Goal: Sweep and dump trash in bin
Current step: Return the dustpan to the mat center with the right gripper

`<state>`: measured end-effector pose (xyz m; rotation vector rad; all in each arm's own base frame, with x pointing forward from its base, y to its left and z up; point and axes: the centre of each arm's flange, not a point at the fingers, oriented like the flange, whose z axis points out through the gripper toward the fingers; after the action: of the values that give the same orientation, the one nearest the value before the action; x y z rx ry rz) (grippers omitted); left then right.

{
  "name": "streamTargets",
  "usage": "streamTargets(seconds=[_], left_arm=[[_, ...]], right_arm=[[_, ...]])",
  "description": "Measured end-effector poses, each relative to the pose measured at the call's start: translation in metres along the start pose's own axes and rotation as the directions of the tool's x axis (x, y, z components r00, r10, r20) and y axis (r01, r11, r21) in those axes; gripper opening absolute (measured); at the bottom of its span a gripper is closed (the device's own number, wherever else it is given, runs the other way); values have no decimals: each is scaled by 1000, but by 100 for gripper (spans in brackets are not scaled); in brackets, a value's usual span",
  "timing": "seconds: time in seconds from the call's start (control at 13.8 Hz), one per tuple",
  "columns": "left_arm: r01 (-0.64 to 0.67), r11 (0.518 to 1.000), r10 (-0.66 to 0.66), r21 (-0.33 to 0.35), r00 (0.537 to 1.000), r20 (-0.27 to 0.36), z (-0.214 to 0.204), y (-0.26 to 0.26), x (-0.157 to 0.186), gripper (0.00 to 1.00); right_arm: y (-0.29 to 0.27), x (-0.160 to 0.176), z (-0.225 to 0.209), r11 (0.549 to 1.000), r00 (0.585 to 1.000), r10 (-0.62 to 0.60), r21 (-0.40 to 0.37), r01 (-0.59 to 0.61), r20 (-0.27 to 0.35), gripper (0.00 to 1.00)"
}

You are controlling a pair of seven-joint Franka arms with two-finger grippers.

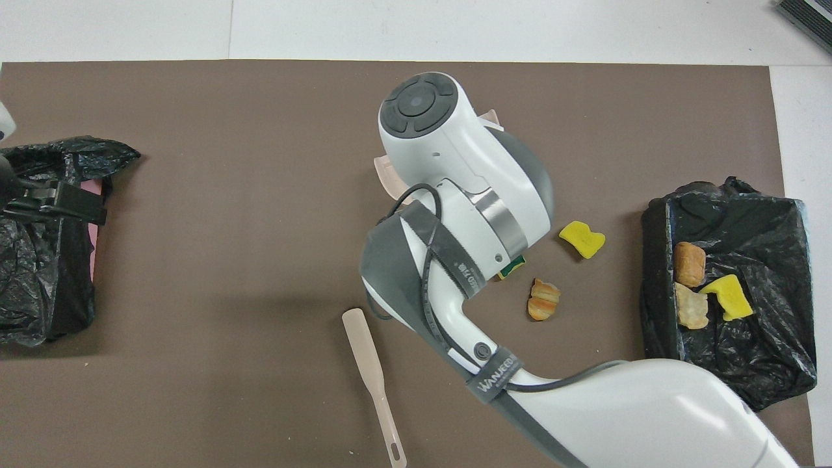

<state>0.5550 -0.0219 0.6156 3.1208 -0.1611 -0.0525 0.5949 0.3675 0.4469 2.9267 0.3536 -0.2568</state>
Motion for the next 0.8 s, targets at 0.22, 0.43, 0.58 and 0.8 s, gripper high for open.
streamTargets(seconds=[0.22,0.43,0.58,0.8], left_arm=[[14,1000,-14,2,1000,-14,-12,-4,-17,100],[17,1000,-17,2,1000,-5,-10,-4,-18,100],[18,1000,-18,3,1000,18,-11,-4,-21,100],[13,1000,-13,7,999,31,-10,-3,-22,100]], right_arm=[[-62,21,33,993,993,92,82,-85,-77,31],[-110,25,44,979,978,154,155,-131,-144,31],[-134,18,47,973,972,179,171,-153,-149,31],[-140,13,46,976,975,168,161,-145,-142,43]])
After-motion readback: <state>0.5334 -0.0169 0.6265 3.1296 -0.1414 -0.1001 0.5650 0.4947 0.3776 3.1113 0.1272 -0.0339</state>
